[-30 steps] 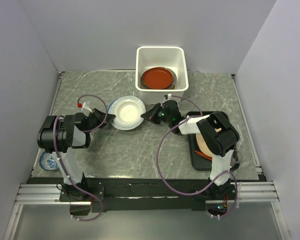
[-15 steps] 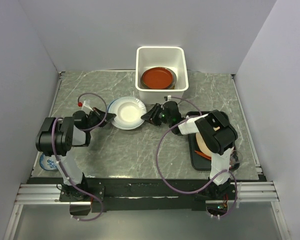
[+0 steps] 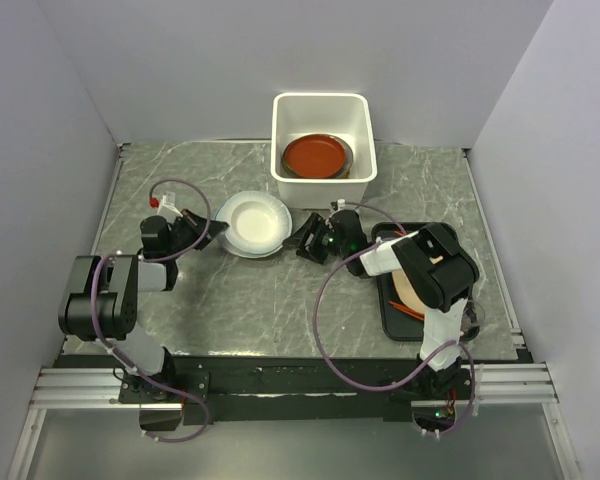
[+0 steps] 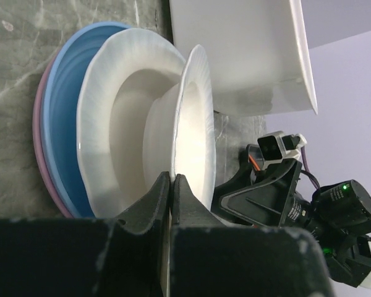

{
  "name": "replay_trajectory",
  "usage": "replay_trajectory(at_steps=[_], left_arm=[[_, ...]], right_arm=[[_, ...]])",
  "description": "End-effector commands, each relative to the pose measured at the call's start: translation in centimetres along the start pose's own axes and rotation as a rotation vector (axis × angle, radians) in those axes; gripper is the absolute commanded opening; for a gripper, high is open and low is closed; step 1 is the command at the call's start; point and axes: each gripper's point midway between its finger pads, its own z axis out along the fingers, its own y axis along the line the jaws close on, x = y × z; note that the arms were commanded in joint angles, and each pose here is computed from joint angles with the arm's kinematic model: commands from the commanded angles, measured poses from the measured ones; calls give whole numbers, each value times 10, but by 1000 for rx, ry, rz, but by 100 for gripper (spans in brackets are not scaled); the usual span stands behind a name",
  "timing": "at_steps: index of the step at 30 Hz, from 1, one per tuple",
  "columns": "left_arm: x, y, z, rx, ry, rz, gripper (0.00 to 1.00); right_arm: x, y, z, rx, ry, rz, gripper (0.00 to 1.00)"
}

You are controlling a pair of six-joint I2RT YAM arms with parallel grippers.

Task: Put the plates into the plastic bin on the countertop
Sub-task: Pick up the plate at the center of the board.

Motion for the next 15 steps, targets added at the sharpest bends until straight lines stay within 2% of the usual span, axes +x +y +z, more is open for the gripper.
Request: replay_trajectory(at_steps=[1, 9, 15], left_arm=[[-23, -29, -5, 63, -66, 84, 1], [-29, -60, -26, 162, -96, 70, 1], [-29, -93, -47, 248, -112, 87, 1]], right_arm=[[-22, 43, -23, -123, -57, -50, 71], [-21, 88, -49, -278, -45, -73, 72], [-18, 91, -49, -297, -31, -64, 72]])
